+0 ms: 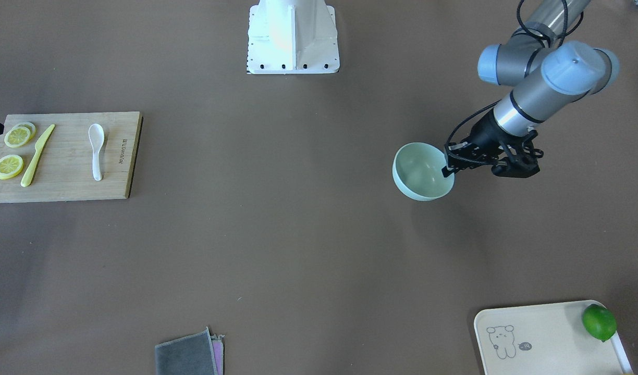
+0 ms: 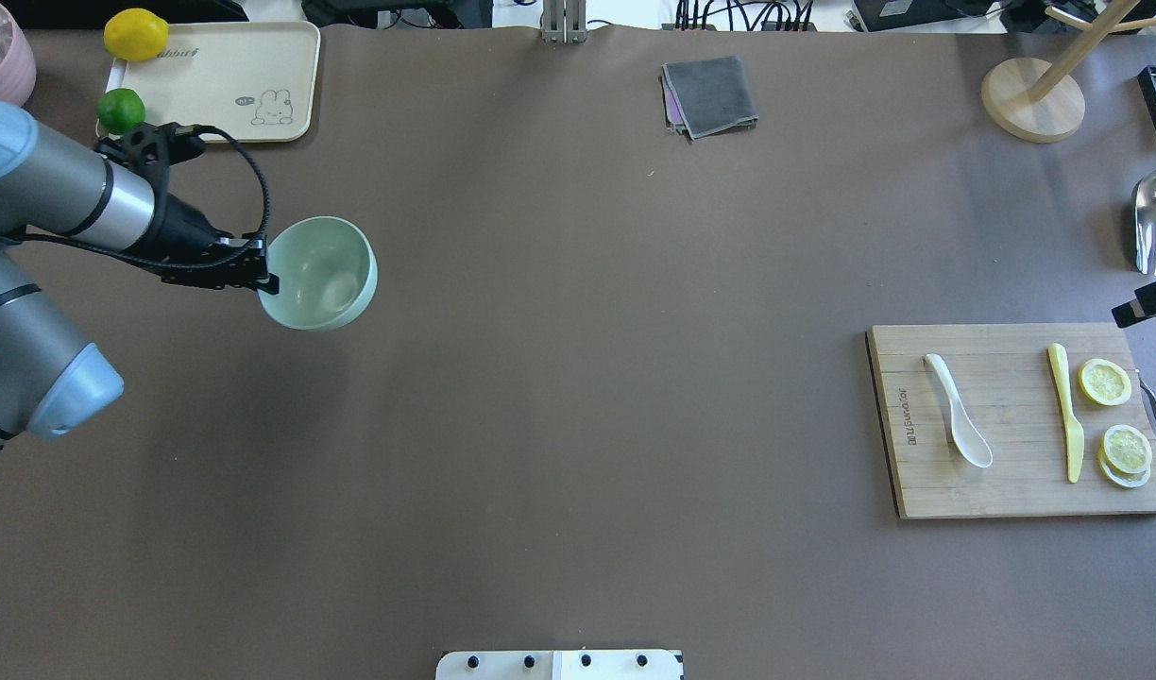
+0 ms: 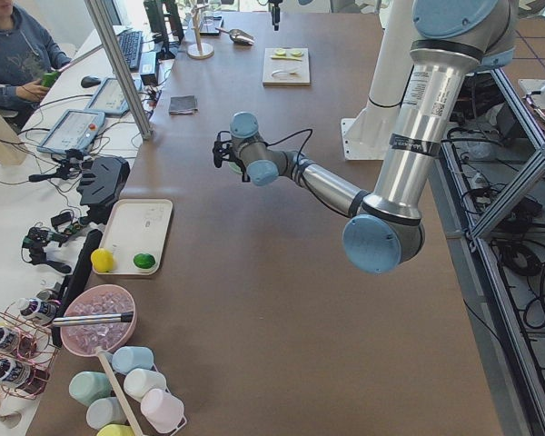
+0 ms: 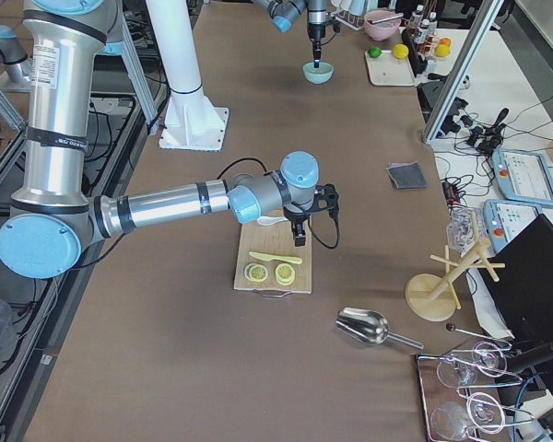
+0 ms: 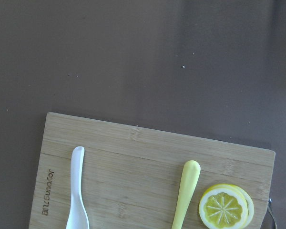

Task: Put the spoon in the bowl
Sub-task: 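Slide the green bowl to center with left gripper while right reaches for spoon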

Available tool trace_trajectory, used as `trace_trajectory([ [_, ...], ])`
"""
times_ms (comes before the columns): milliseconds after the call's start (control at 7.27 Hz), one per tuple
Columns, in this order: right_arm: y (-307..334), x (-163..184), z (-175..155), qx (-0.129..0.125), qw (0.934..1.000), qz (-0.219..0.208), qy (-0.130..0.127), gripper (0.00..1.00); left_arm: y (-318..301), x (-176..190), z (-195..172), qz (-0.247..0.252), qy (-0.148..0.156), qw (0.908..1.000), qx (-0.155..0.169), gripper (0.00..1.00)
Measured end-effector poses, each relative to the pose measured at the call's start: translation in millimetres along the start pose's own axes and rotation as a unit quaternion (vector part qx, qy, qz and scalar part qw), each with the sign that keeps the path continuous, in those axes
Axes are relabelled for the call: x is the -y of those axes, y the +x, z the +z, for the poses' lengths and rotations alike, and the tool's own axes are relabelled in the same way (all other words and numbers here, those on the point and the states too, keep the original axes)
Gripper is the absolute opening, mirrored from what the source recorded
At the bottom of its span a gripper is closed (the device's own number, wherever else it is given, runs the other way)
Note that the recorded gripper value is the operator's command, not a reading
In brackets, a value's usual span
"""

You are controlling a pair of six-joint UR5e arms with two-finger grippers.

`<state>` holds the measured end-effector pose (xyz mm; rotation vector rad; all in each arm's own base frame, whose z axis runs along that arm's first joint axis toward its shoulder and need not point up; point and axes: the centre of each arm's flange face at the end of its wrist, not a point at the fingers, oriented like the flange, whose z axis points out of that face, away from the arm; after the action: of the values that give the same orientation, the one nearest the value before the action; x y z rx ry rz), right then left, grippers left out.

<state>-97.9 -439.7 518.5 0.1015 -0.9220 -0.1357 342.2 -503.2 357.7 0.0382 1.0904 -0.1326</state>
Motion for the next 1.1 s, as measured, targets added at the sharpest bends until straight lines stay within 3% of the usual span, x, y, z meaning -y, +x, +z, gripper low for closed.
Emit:
trace_trajectory([
  [275, -41, 4, 32, -0.020, 0.9998, 0.008, 0.001, 1.00, 92, -26, 19, -0.019, 0.002, 0.9992, 0.034, 0.00],
  [550, -72, -4, 66, -0.026, 0.9995, 0.009, -0.017, 1.00, 160, -64, 58, -0.028, 0.006, 0.9980, 0.056, 0.00],
  [1101, -107, -18, 109, -0.036, 0.9983, -0.008, -0.045, 1.00, 221, -90, 111, -0.035, 0.012, 0.9966, 0.074, 0.00],
])
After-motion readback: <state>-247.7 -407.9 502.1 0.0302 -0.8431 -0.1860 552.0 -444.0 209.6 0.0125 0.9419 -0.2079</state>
